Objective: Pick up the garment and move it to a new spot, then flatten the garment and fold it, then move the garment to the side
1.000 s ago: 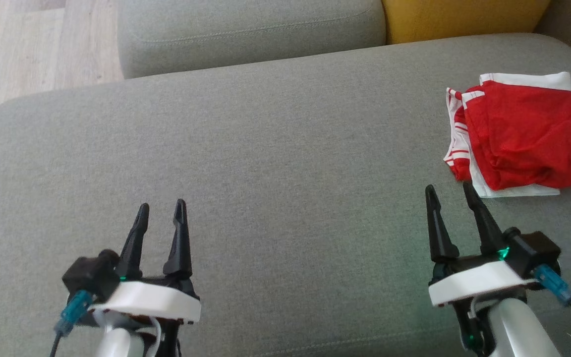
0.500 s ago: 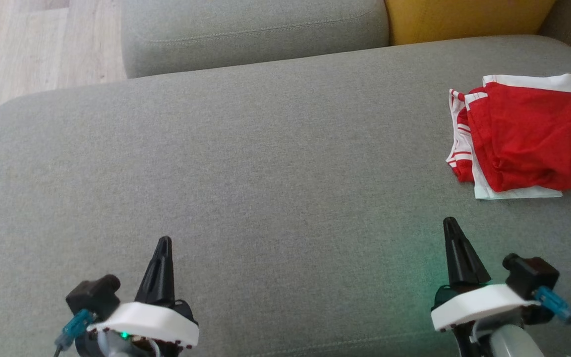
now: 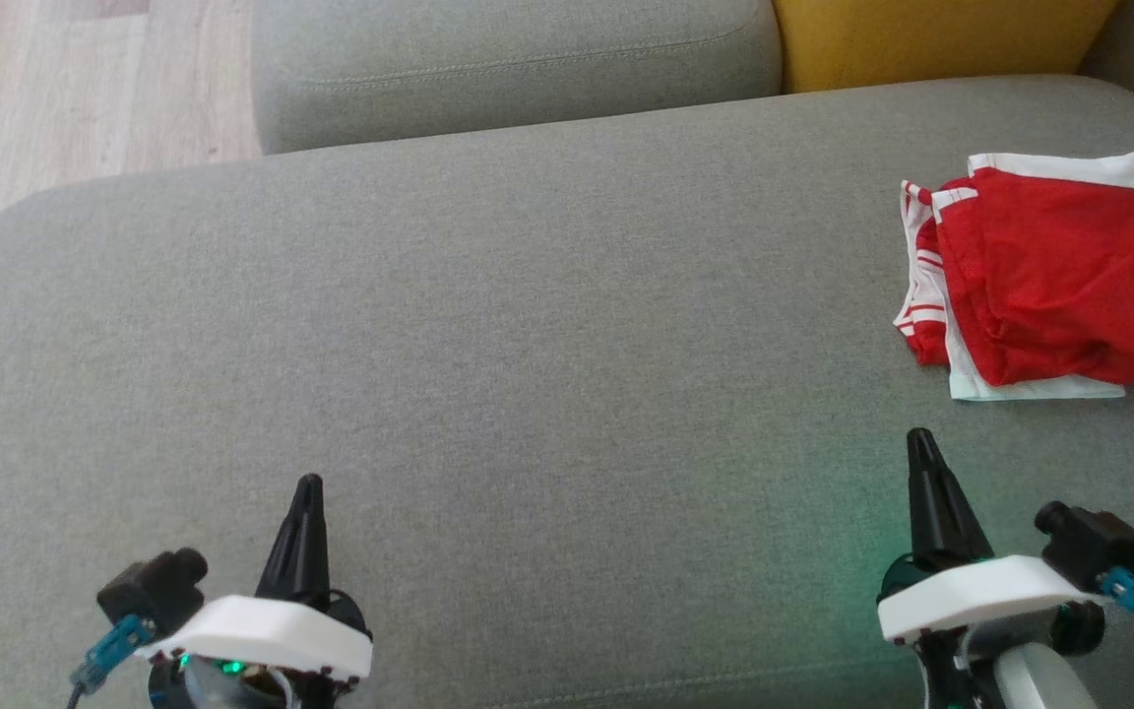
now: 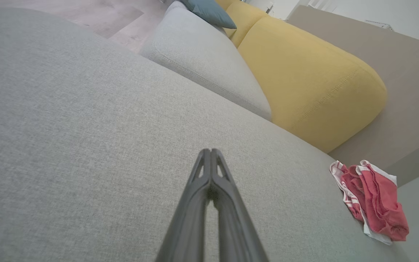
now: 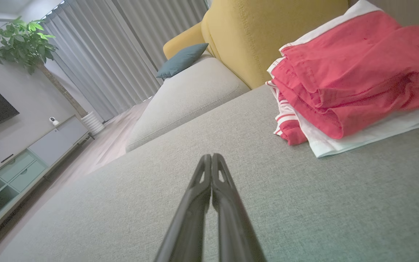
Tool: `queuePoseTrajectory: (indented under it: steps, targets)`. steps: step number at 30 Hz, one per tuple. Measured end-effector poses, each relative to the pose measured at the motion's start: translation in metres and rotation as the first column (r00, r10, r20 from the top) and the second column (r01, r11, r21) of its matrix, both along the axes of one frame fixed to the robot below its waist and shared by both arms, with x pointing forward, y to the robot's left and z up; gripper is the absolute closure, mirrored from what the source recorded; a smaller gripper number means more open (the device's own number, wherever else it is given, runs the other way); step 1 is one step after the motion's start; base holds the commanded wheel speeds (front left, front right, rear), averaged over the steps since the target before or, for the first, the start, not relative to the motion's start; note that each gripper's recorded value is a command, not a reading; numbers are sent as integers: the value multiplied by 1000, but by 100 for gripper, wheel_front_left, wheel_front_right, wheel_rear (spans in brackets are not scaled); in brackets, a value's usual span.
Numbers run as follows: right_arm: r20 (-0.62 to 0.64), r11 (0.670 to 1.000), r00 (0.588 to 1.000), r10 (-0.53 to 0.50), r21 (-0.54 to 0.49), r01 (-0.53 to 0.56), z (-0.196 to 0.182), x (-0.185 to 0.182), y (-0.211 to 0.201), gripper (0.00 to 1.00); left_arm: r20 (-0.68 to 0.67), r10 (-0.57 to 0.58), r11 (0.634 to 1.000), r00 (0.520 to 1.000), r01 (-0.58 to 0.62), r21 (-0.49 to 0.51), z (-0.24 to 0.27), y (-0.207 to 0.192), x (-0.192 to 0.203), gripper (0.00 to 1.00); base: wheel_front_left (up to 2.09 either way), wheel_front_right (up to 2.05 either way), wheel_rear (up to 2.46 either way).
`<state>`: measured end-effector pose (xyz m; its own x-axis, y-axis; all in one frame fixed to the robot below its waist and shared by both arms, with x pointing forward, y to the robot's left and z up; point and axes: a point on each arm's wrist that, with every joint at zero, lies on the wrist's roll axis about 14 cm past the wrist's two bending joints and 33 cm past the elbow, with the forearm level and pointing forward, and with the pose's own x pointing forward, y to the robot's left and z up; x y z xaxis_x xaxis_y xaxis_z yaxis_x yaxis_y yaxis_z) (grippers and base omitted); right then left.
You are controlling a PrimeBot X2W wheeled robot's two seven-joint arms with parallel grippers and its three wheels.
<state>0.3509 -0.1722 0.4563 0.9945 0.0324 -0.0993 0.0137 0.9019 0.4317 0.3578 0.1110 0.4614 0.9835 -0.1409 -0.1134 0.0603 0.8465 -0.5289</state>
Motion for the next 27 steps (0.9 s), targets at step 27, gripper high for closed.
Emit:
queuePoseTrajectory:
  steps: [27]
  targets:
    - [-44, 954, 996, -73, 288, 83, -1, 4, -12, 100, -91, 60, 965, 994, -81, -250, -5, 18, 4, 100, 0, 0, 0]
